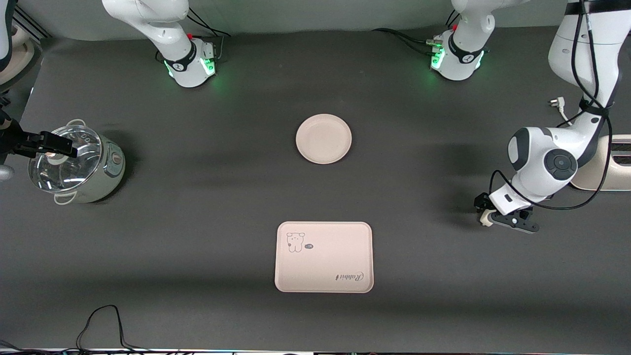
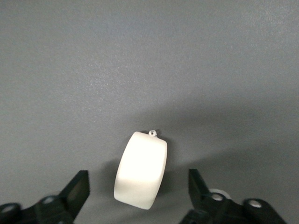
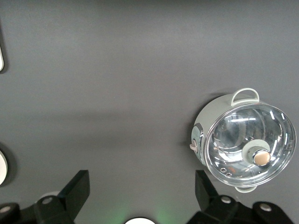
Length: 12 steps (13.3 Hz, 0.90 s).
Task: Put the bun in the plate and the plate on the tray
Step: 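Lower the left gripper onto the white bun and close it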
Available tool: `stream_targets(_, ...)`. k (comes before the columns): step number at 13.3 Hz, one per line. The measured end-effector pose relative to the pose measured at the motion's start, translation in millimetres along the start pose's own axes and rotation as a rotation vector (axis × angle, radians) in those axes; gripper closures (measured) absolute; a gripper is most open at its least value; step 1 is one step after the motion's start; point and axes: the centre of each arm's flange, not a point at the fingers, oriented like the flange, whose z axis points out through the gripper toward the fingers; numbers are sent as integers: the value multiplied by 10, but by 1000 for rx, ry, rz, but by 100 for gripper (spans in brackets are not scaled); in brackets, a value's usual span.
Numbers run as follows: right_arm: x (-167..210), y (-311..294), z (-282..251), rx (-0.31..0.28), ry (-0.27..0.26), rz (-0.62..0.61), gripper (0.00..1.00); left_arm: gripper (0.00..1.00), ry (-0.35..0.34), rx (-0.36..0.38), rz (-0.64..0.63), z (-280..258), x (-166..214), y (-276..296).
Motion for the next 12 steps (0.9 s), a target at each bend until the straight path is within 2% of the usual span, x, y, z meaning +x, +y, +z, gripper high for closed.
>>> stream_targets(1,0,0,0,0,0,0,0,10,-1,-1,0,9,-3,3)
stream_targets(2,0,0,0,0,0,0,0,16,-2,-1,0,12,-5,4)
stream_targets(6,2,-1,-2,1,2,0,0,66,-2,-1,1,14,-3,9)
stream_targets(8,3,-1,-4,1,3,0,0,84,-1,-1,0,10,1,7)
stream_targets(10,3,-2,-10,1,5,0,0,85,-9,0,-28,-50,22,8)
stream_targets(12,2,-3,-19,1,7,0,0,85,-47,4,-86,-336,117,99)
